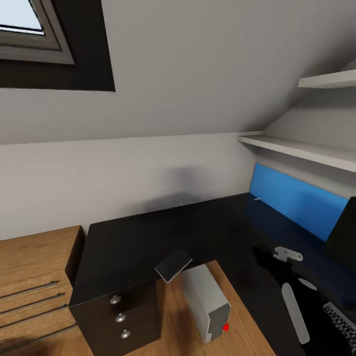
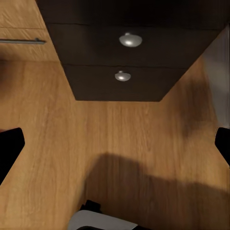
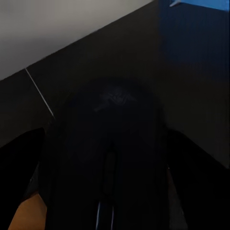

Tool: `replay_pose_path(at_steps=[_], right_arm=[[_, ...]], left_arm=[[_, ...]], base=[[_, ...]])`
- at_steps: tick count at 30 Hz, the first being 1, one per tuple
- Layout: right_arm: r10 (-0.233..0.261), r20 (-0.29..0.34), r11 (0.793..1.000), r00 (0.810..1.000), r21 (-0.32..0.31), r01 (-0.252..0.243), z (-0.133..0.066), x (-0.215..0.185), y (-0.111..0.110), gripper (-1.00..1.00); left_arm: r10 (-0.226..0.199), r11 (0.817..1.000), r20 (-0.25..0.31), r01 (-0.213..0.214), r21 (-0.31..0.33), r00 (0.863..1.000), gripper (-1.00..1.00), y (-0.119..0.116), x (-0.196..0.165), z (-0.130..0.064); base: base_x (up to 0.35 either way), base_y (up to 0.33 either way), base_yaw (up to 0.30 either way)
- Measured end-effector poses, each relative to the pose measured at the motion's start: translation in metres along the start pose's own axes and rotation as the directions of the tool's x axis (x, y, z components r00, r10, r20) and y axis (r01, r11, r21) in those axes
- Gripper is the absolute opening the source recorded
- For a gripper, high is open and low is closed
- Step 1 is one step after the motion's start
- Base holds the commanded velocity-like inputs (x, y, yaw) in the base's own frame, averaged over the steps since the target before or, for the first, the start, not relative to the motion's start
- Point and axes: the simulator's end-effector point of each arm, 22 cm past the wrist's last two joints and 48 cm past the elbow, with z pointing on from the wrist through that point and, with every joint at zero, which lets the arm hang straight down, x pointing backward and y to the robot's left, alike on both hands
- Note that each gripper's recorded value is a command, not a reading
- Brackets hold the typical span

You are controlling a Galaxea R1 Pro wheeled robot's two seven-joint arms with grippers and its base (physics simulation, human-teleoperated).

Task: In the bedroom, organize the workspace by keeping the computer under the desk, ensuring the monitor is on the desk, placing the keyboard on the desk next to the monitor, placing the mouse on the desk next to the keyboard, moving the folder from the swivel chair onto the desk next to the mouse, stacking the notebook on top of the folder with the pen on top of the notebook, and positioning the swivel chair next to the desk.

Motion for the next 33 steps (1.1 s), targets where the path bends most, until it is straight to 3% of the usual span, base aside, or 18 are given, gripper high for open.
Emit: replay_pose_path(at_steps=[23, 33], right_arm=[[0.001, -0.007, 1.000, 1.000, 0.003, -0.001, 0.001, 0.006, -0.002, -1.00], [-0.020, -0.043, 0.999, 0.999, 0.024, 0.021, 0.007, 0.031, -0.009, -1.00]], left_arm=[[-0.002, 1.000, 0.010, 0.002, 0.003, 1.000, 1.00, -0.001, -0.003, -0.001], [-0.002, 1.000, 0.010, 0.002, 0.003, 1.000, 1.00, -0.001, -0.004, -0.001]], base=[[0.000, 0.000, -0.278], [0.000, 0.000, -0.049]])
